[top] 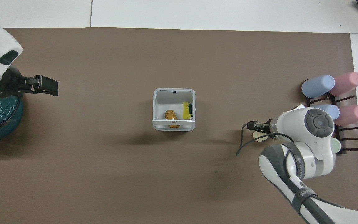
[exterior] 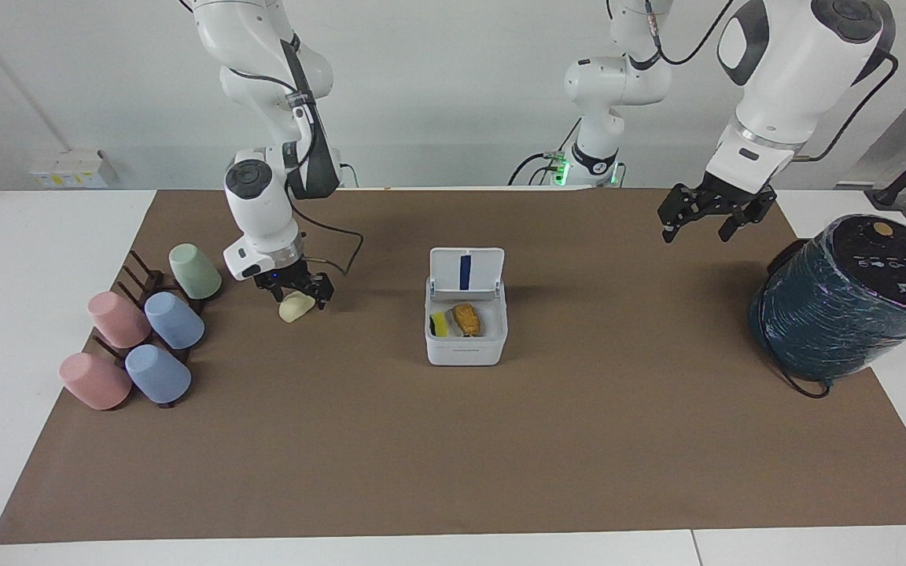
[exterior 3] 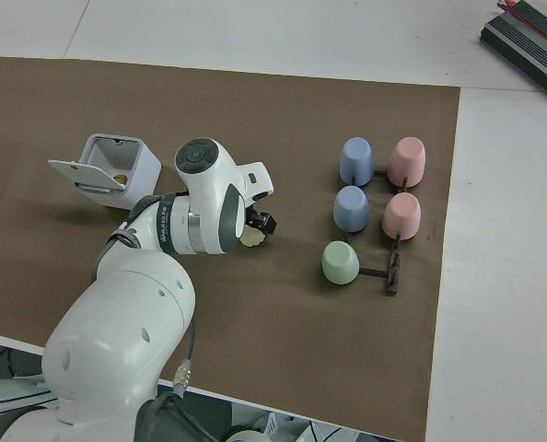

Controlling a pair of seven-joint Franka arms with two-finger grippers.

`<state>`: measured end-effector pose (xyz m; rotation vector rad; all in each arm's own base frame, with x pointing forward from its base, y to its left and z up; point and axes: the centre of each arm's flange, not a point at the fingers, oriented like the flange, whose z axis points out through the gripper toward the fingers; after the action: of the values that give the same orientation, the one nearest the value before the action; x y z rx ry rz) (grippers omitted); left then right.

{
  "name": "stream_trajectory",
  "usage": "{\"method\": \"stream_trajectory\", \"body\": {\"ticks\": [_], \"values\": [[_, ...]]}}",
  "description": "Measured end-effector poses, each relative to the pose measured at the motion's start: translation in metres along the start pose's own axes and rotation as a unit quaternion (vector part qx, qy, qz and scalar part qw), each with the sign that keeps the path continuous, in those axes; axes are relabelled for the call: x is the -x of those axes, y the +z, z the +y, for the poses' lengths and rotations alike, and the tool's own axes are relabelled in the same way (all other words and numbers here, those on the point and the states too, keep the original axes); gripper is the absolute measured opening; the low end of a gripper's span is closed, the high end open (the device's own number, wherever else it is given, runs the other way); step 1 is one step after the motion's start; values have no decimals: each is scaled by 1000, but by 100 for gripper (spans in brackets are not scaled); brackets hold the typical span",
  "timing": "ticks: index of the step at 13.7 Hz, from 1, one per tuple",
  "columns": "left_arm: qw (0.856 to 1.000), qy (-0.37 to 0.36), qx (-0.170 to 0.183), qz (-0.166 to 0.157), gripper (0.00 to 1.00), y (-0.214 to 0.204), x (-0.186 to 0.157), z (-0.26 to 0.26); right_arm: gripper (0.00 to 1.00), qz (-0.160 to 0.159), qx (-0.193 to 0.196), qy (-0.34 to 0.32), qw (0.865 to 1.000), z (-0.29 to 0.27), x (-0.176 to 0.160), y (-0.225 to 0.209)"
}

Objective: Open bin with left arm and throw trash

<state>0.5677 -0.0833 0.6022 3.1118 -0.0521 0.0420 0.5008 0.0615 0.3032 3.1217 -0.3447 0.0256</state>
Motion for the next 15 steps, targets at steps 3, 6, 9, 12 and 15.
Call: {"method": "stream_trajectory", "body": {"ticks": [3, 6, 9, 12, 15], "values": [[1000, 1, 0, 1, 100, 0, 0, 1, 66, 18, -6, -4, 1000, 5, -4, -1], [1000, 1, 0, 2, 100, 0, 0, 1, 30, 34, -12, -6, 999, 3, -3, 1], [1000, 0, 0, 3, 100, 0, -1, 1, 16, 35, -13, -10, 999, -3, -3, -1], [1000, -1, 0, 4, 100, -1, -1, -1, 13, 39, -14, -10, 999, -11, -17, -21], [1000, -1, 0, 5, 100, -1, -1, -1, 8, 59, -23, -8, 998, -21, -45, -62]]}}
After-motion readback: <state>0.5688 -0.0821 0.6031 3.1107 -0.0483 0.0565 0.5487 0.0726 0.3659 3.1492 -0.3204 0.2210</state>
